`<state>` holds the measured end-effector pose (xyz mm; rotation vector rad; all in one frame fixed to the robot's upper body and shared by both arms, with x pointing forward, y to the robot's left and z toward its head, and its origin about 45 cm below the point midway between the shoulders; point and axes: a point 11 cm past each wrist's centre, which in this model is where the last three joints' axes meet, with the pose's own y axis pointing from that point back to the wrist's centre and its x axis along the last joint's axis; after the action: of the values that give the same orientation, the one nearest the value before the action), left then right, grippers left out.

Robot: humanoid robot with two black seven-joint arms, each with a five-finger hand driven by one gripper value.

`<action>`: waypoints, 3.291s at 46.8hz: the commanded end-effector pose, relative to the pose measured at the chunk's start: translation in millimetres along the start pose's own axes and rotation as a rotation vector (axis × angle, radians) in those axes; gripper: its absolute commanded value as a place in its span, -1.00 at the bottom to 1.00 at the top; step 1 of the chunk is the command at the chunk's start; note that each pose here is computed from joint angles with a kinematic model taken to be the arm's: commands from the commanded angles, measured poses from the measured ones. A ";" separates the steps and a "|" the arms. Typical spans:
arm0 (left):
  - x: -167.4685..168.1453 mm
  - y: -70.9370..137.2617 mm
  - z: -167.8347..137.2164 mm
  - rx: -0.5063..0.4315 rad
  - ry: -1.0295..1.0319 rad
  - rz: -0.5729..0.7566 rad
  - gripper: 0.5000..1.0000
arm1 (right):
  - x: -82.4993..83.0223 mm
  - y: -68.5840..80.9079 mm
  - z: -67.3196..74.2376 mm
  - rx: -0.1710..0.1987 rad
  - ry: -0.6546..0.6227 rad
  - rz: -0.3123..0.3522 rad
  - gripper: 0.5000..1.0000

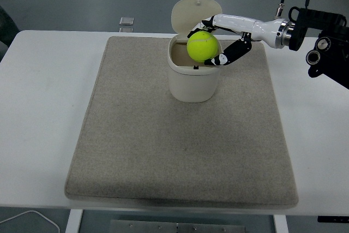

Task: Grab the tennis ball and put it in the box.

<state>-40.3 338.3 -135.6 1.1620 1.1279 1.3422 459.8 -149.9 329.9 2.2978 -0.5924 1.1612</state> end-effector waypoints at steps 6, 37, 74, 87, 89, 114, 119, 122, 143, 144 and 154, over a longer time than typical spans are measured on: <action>0.0 0.0 0.0 0.000 0.000 0.000 0.97 | -1.2 0.1 0.8 0.000 -0.010 0.003 0.50; -0.1 0.0 0.0 0.000 0.000 -0.001 0.97 | 5.8 19.0 -0.1 0.033 -0.206 -0.056 0.70; 0.0 0.0 0.0 0.000 0.000 0.000 0.97 | 7.3 86.3 70.5 -0.067 -0.541 0.145 0.70; 0.0 0.0 0.0 0.000 0.000 0.000 0.96 | -3.3 74.9 102.2 -0.122 -0.792 0.396 0.70; 0.0 0.0 0.0 0.000 0.000 0.000 0.97 | -6.8 75.5 105.2 -0.137 -0.816 0.402 0.70; 0.0 0.0 0.0 0.000 0.000 0.000 0.97 | -26.9 56.4 127.3 -0.134 -1.290 0.590 0.71; 0.0 0.0 -0.1 0.001 0.000 0.000 0.97 | -30.1 54.4 131.3 -0.125 -1.360 0.627 0.71; -0.1 0.0 0.0 0.000 0.000 -0.001 0.97 | -30.9 54.0 133.4 -0.121 -1.390 0.646 0.71; -0.1 0.0 0.0 0.000 0.000 -0.001 0.97 | -43.5 58.6 139.9 -0.142 -1.392 0.650 0.71; 0.0 0.0 0.0 0.000 0.000 0.000 0.97 | -43.2 59.2 140.3 -0.143 -1.392 0.651 0.71; 0.0 0.0 0.0 0.000 0.000 0.000 0.97 | -41.2 59.7 140.0 -0.136 -1.392 0.654 0.71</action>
<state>-40.3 338.3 -135.6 1.1617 1.1277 1.3423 488.0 -274.7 236.4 2.5389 -1.8828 -0.5296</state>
